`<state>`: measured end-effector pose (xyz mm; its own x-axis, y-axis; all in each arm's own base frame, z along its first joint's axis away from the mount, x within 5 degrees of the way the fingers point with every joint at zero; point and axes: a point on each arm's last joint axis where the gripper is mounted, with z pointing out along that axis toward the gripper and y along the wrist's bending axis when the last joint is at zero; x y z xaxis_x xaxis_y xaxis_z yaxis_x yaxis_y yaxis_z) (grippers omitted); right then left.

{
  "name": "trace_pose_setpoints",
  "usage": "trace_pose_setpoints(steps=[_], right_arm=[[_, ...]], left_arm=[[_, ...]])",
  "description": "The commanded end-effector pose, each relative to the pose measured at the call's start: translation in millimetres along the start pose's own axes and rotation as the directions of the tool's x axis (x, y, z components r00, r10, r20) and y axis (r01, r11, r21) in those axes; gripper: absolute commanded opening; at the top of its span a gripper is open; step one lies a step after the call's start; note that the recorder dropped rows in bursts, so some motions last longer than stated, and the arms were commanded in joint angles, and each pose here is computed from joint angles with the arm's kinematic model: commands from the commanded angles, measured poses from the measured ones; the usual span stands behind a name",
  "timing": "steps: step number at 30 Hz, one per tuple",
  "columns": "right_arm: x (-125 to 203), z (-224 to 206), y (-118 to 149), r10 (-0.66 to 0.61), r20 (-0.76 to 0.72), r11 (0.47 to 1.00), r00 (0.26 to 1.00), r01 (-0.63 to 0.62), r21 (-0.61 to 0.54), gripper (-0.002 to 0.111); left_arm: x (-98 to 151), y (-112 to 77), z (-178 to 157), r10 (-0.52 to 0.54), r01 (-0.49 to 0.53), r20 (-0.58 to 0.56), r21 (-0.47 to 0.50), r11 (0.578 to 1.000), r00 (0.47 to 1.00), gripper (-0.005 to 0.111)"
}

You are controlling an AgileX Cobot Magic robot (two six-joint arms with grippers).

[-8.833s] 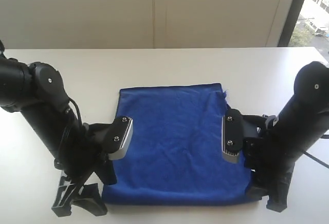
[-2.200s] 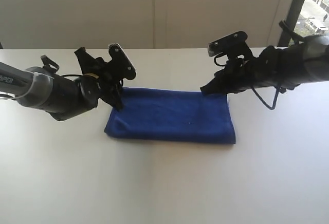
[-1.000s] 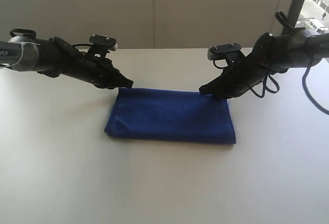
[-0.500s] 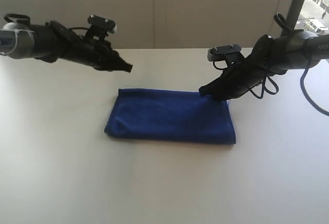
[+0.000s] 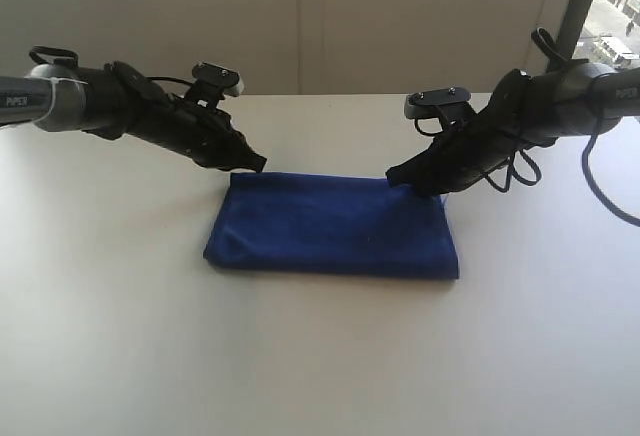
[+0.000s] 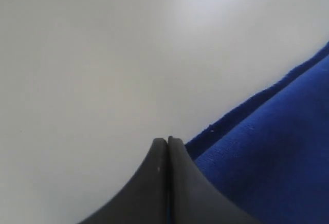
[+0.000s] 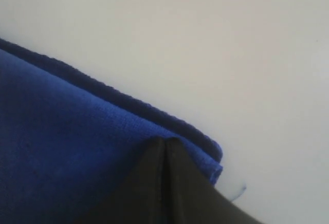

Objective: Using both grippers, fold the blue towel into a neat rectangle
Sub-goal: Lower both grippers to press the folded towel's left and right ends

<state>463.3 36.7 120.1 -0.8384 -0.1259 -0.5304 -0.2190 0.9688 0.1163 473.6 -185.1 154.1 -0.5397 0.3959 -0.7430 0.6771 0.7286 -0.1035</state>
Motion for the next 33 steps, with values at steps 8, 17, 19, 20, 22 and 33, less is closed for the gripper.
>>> trace_pose_setpoints(steps=[8, 17, 19, 20, 22, 33], right_arm=[[2, 1, -3, 0.006, -0.016, 1.000, 1.000, -0.006, -0.004, 0.000], [2, 1, -3, 0.006, -0.014, 1.000, 1.000, -0.006, -0.002, 0.000], [2, 1, -3, 0.006, -0.016, 1.000, 1.000, -0.006, -0.004, 0.000], [2, 1, -3, 0.006, -0.016, 1.000, 1.000, -0.006, -0.004, 0.000], [2, 1, -3, 0.004, -0.016, 1.000, 1.000, -0.004, -0.003, 0.000], [2, 1, -3, 0.001, -0.013, 1.000, 1.000, -0.001, 0.001, 0.000]], left_arm=[[-24, -11.2, -23, -0.060, 0.055, 0.075, 0.064, 0.996, 0.995, 0.000], [9, -13.3, -1, -0.077, 0.090, -0.093, 0.147, 0.985, 0.993, 0.000], [14, -12.0, 4, -0.081, 0.096, -0.105, 0.145, 0.985, 0.991, 0.000], [17, -10.4, 7, -0.077, 0.092, -0.109, 0.135, 0.987, 0.991, 0.000], [18, -8.2, 9, -0.075, 0.087, -0.103, 0.115, 0.990, 0.992, 0.000], [26, -3.7, 17, -0.063, 0.074, -0.123, 0.091, 0.993, 0.990, 0.000]])
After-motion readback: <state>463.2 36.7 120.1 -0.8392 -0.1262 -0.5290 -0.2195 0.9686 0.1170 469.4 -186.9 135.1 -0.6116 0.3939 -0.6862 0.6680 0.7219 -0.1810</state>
